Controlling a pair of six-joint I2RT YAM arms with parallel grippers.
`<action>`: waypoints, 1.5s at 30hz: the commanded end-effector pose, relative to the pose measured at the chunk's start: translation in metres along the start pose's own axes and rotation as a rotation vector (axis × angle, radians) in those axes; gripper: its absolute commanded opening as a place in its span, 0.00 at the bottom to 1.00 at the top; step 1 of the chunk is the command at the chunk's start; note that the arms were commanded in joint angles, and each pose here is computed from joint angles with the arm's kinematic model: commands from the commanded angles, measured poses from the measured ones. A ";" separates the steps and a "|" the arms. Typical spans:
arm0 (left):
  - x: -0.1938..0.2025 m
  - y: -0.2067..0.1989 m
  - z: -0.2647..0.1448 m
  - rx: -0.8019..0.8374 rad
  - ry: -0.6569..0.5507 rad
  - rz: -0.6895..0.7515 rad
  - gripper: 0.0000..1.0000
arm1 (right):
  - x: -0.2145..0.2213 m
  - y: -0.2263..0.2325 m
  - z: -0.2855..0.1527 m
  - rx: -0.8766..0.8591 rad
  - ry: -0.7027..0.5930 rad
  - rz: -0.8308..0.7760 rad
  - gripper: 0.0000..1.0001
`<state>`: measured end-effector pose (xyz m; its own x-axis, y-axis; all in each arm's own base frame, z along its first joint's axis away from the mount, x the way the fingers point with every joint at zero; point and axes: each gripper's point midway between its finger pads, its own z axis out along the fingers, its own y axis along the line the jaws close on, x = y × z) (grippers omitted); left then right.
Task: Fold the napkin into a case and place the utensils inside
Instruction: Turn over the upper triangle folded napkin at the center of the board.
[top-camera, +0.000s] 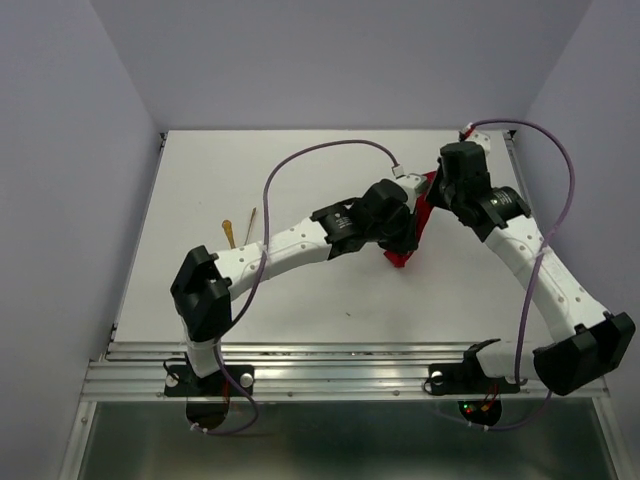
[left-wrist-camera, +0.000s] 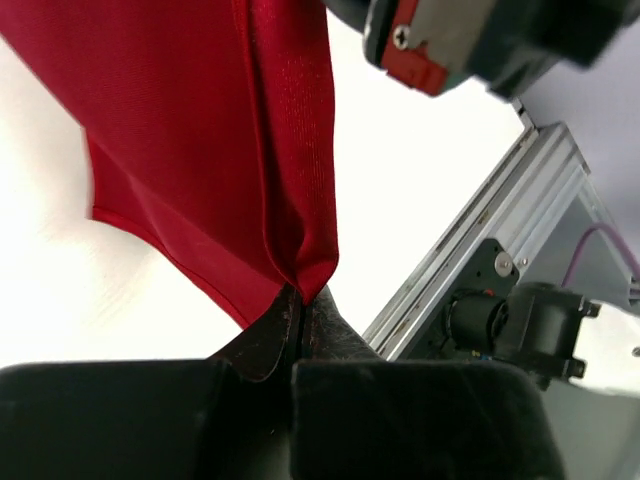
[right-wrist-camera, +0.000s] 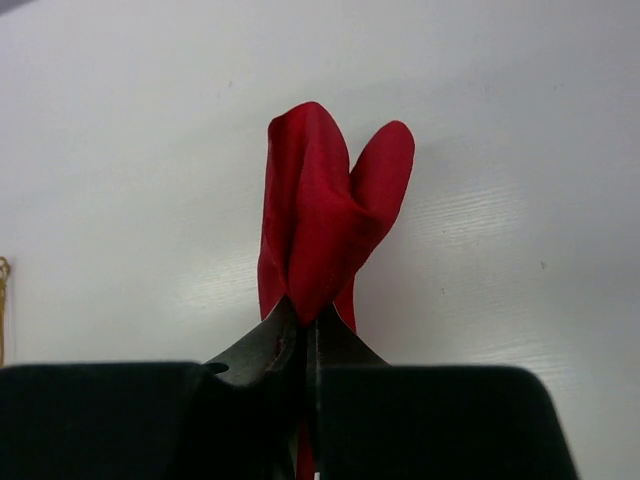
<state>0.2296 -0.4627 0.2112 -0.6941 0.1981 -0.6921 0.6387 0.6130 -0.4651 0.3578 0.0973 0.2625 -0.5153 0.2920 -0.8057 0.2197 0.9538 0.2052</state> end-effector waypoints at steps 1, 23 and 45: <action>0.008 -0.018 -0.022 -0.091 0.052 0.040 0.00 | -0.036 -0.013 -0.014 -0.007 -0.158 0.135 0.01; 0.069 -0.216 -0.028 0.270 0.201 0.102 0.00 | 0.020 -0.139 -0.131 0.253 -0.154 0.180 0.01; 0.073 -0.034 -0.020 0.256 0.135 -0.067 0.00 | 0.032 0.008 0.044 -0.072 0.083 0.045 0.01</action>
<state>0.1718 -0.4788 0.1610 -0.7977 0.2462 -0.5504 0.5849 0.5381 -0.6069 0.3142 0.0713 0.1677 -0.7336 0.3030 -0.6083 0.2948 0.9484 0.1168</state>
